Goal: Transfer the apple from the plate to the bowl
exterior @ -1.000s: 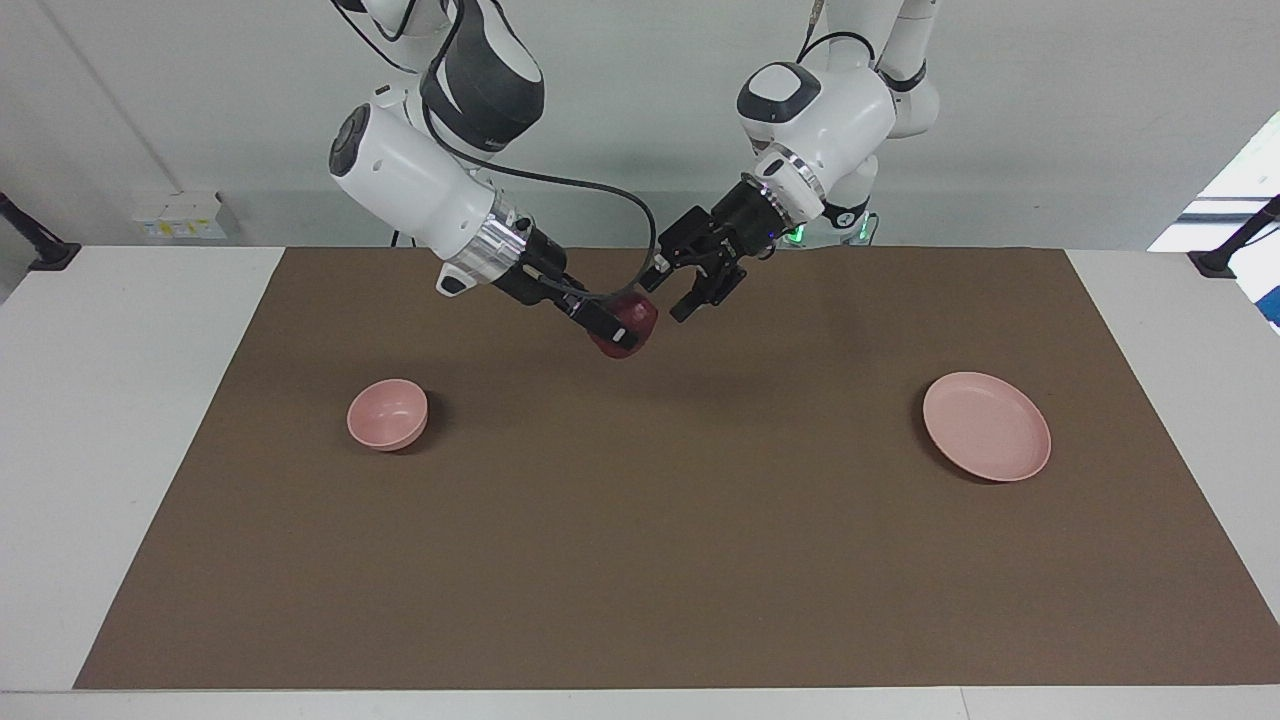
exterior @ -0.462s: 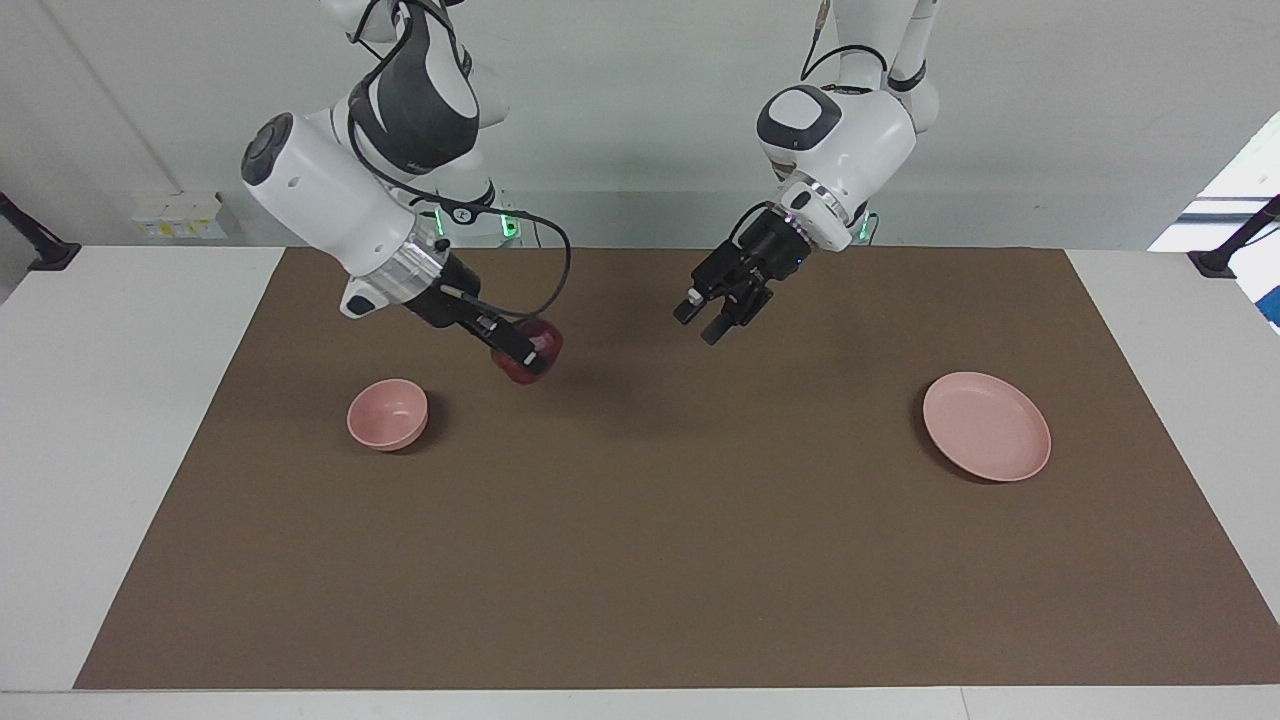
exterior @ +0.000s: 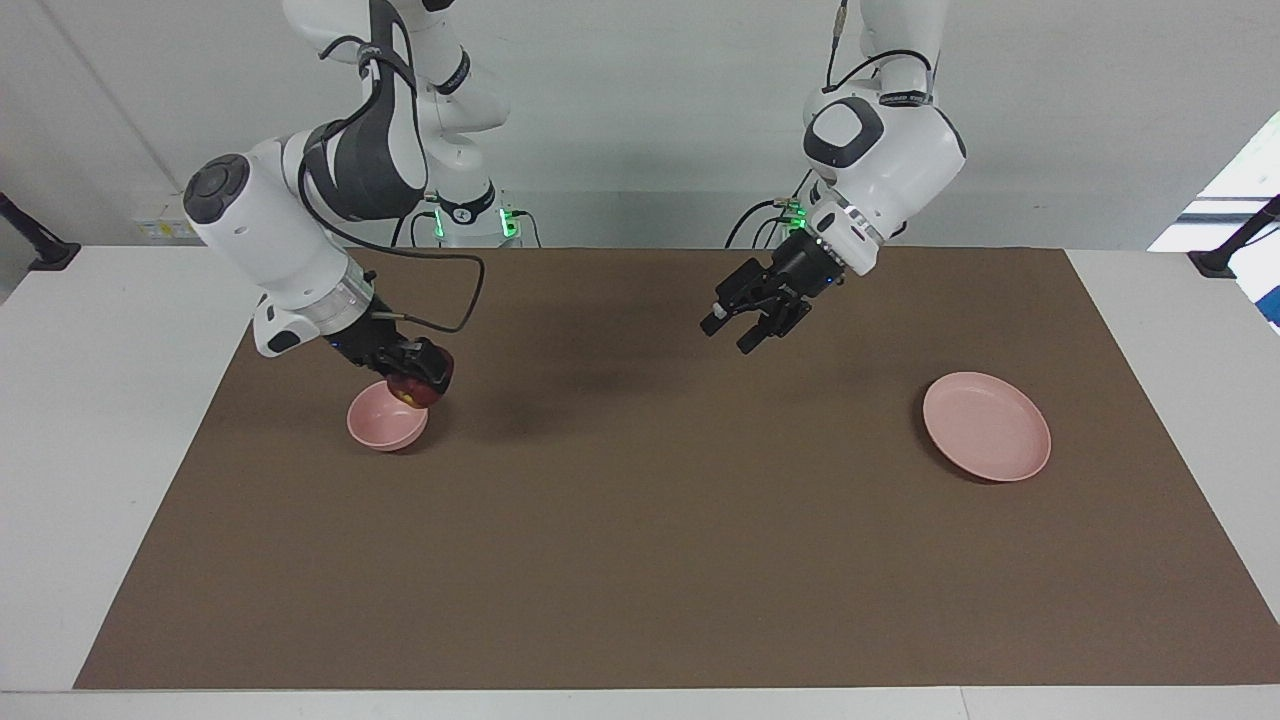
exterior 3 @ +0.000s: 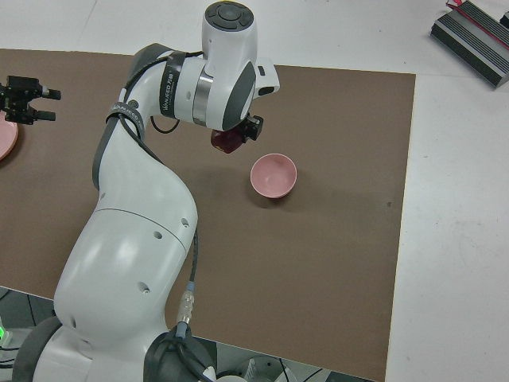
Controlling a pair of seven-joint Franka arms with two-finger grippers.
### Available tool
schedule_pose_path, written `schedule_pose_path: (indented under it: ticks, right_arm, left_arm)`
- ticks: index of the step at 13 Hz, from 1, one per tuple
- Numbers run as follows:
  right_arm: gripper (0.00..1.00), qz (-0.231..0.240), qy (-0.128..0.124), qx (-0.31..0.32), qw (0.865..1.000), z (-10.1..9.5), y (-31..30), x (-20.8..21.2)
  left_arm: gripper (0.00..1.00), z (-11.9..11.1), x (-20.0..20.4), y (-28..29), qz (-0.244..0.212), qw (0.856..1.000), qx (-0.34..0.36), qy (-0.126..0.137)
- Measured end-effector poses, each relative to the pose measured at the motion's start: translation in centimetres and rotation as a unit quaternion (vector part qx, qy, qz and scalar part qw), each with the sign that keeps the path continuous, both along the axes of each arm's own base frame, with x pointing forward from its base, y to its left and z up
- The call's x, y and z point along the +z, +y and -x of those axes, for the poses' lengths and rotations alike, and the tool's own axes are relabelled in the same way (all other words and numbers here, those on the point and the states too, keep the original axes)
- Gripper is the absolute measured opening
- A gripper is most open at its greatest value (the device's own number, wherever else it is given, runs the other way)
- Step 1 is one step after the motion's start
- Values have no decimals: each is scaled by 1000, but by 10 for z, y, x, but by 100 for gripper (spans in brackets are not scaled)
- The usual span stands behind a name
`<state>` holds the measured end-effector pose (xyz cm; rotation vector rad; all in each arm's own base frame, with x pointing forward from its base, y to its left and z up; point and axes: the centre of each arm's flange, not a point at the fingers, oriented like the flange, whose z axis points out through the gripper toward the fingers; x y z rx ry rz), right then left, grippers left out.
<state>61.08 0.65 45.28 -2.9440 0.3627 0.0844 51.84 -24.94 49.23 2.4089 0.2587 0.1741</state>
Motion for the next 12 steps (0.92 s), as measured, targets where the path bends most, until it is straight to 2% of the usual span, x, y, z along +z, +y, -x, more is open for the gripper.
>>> schedule_pose_path:
  ticks: [2,4,8,10,12]
  right_arm:
    - [81,20,-8,38,999,4,-14,-29]
    - [81,37,-10,64,997,10,-24,-53]
    - [81,44,-12,85,995,18,-52,-72]
    - [81,45,-14,85,995,17,-52,-81]
    - [81,46,-11,85,995,15,-52,-90]
  left_arm:
    - [100,0,-9,32,-103,991,-73,33]
    - [100,-3,-11,63,-181,976,-105,51]
    - [100,-24,-7,144,-283,954,-94,43]
    - [100,-36,16,172,-322,941,-100,35]
    - [100,-45,58,184,-345,931,-117,30]
